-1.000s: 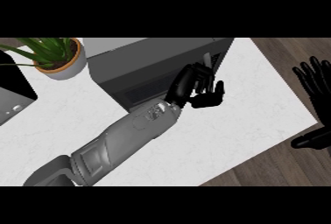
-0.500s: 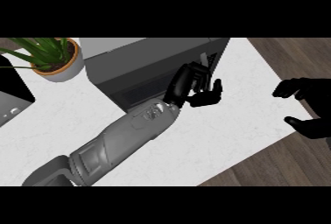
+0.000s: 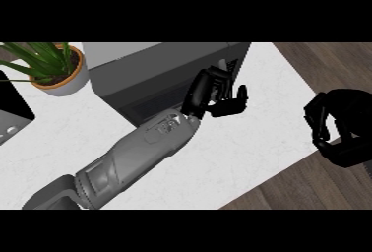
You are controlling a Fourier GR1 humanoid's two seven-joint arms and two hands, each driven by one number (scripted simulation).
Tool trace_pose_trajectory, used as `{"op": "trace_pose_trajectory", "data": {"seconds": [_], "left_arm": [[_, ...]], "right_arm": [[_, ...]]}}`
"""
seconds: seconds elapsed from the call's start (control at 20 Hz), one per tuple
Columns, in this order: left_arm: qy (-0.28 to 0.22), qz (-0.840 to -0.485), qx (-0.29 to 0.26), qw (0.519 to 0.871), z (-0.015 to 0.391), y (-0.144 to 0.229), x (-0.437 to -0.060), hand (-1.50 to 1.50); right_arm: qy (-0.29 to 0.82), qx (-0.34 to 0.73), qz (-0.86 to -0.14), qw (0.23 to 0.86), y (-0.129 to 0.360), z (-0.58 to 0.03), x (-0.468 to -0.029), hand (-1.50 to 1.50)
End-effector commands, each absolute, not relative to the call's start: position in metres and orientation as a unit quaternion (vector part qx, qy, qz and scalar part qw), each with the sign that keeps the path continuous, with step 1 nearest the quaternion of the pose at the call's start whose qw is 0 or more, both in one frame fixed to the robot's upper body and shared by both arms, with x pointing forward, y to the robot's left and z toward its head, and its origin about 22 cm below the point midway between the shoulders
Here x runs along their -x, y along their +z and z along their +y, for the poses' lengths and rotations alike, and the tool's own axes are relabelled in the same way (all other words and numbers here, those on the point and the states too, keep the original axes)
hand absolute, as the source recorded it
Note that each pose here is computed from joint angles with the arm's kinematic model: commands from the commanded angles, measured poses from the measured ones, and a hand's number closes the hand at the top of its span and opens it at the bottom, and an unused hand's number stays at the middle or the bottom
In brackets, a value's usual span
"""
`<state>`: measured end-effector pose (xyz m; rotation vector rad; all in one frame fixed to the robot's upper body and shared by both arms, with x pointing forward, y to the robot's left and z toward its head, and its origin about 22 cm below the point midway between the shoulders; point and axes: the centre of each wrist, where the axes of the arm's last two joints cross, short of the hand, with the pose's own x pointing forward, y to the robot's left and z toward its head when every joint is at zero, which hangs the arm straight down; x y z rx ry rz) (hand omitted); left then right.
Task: Pick up the milk, place it into the microwave and close the microwave
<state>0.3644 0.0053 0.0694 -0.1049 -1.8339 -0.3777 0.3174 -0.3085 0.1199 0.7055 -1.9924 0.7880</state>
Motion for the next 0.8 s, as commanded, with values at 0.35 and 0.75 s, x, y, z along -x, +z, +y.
{"op": "trace_pose_trajectory", "data": {"seconds": [0.35,0.75], "left_arm": [[-0.168,-0.800,0.052,0.573,-0.019,0.086,-0.364,1.50],[-0.151,-0.803,0.037,0.576,-0.016,0.081,-0.363,1.50]], "right_arm": [[0.352,-0.354,-0.779,0.381,0.129,-0.282,-0.307,1.50],[0.363,-0.367,-0.771,0.374,0.135,-0.275,-0.297,1.50]]}}
